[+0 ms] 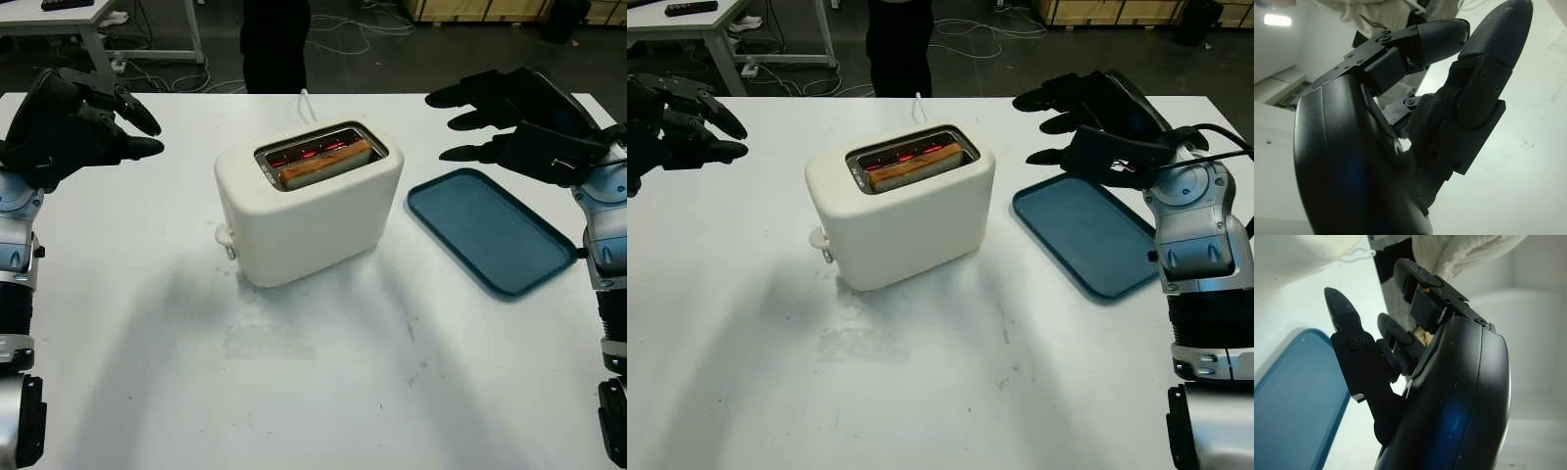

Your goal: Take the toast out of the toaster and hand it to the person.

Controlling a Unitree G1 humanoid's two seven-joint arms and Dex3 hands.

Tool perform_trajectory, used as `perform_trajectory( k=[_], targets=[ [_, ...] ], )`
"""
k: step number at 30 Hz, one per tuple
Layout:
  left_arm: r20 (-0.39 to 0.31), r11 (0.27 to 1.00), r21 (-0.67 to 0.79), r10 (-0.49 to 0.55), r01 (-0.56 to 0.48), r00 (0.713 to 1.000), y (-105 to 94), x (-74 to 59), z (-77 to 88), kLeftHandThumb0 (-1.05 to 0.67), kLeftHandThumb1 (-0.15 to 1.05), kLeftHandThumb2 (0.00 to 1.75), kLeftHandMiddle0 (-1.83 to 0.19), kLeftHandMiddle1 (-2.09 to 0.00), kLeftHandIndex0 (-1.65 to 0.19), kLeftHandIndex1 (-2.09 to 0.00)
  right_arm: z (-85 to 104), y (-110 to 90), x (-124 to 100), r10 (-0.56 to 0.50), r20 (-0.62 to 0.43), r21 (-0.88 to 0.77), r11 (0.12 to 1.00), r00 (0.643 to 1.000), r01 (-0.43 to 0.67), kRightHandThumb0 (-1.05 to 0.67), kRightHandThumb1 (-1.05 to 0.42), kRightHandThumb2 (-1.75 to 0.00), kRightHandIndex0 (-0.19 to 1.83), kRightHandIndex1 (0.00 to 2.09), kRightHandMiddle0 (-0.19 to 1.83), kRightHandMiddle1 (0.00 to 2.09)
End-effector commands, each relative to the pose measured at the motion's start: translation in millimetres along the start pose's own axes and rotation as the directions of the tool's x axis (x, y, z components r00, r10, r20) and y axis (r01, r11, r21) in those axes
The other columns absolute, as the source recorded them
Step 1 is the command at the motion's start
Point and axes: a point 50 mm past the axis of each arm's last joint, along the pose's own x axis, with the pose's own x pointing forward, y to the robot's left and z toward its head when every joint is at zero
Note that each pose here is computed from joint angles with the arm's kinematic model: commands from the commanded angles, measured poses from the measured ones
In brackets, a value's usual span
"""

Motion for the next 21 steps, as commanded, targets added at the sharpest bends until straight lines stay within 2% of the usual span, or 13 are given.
perform_trajectory(
  k=[1,21],
  targets=[
    [-0.009,1.0,0.006,0.007,-0.007,1.0,0.8,-1.9,-2.4,-1.05,0.73,0.0,-1.24,-0.78,-1.11,-0.83,-1.7,1.6,-1.1,0.004,-0.01,-0.006,1.0,1.0,-0.004,-0.3,-0.73,0.0,0.92,0.0,0.79,0.0],
    [-0.014,1.0,-0.001,0.007,-0.007,1.0,0.9,-1.3,-1.8,-1.05,0.73,0.0,-1.24,-0.78,-1.1,-0.83,-1.4,1.4,-0.9,0.003,-0.011,-0.005,1.0,1.0,-0.003,-0.3,-0.74,0.0,0.91,0.0,0.78,0.0]
  ],
)
